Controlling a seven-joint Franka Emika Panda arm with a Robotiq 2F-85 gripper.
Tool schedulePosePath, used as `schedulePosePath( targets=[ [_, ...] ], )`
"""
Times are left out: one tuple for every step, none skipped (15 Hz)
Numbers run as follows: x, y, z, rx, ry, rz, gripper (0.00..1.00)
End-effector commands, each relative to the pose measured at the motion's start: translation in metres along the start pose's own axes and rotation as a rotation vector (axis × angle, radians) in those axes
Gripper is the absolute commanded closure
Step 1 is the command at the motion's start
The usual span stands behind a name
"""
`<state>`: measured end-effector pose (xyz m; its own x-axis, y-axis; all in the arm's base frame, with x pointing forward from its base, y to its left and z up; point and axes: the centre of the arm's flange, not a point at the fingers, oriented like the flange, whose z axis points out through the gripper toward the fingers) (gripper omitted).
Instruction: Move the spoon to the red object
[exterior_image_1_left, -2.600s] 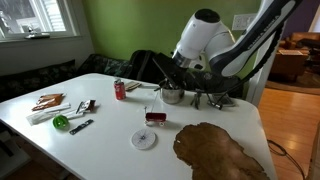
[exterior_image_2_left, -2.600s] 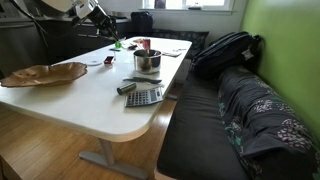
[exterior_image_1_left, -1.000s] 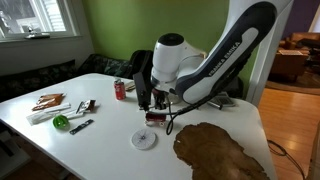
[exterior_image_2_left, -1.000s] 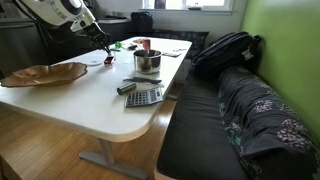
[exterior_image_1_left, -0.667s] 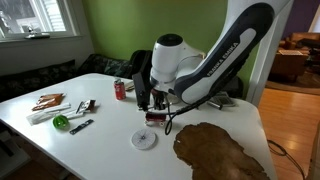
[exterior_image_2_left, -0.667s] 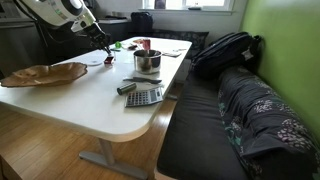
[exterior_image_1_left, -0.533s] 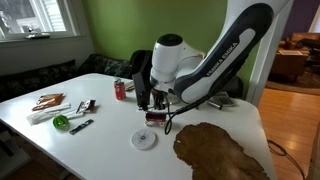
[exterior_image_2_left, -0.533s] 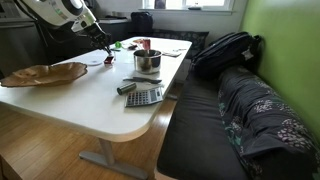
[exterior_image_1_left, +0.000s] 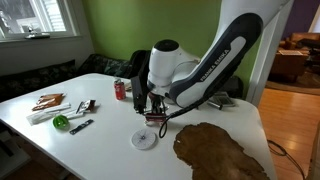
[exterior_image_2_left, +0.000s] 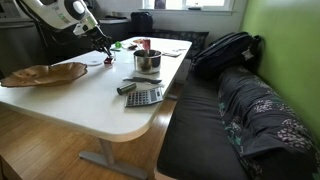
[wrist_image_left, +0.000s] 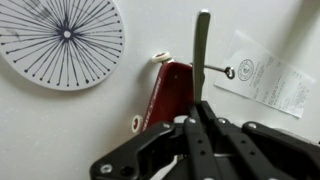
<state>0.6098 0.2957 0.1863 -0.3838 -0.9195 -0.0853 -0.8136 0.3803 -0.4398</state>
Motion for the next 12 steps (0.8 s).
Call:
schedulePosePath(
  targets=[
    [-0.011, 0.001, 0.014, -0.016, -0.006, 0.058, 0.98],
    [-0.014, 0.002, 0.016, -0.022, -0.011, 0.056, 0.98],
    [-0.019, 0.004, 0.018, -0.031, -0.016, 0.054, 0.98],
    [-0.023, 0.007, 0.02, -0.039, -0.023, 0.052, 0.98],
    [-0.026, 0.009, 0.02, -0.041, -0.028, 0.054, 0.98],
    [-0.028, 0.01, 0.021, -0.043, -0.032, 0.055, 0.98],
    [-0.03, 0.012, 0.021, -0.045, -0.034, 0.056, 0.98],
    [-0.032, 0.012, 0.021, -0.045, -0.033, 0.055, 0.98],
    [-0.033, 0.013, 0.021, -0.045, -0.029, 0.055, 0.98],
    [-0.033, 0.013, 0.02, -0.039, -0.022, 0.057, 0.67],
    [-0.032, 0.013, 0.019, -0.034, -0.021, 0.059, 0.65],
    [-0.031, 0.012, 0.017, -0.029, -0.016, 0.061, 0.6]
  ],
)
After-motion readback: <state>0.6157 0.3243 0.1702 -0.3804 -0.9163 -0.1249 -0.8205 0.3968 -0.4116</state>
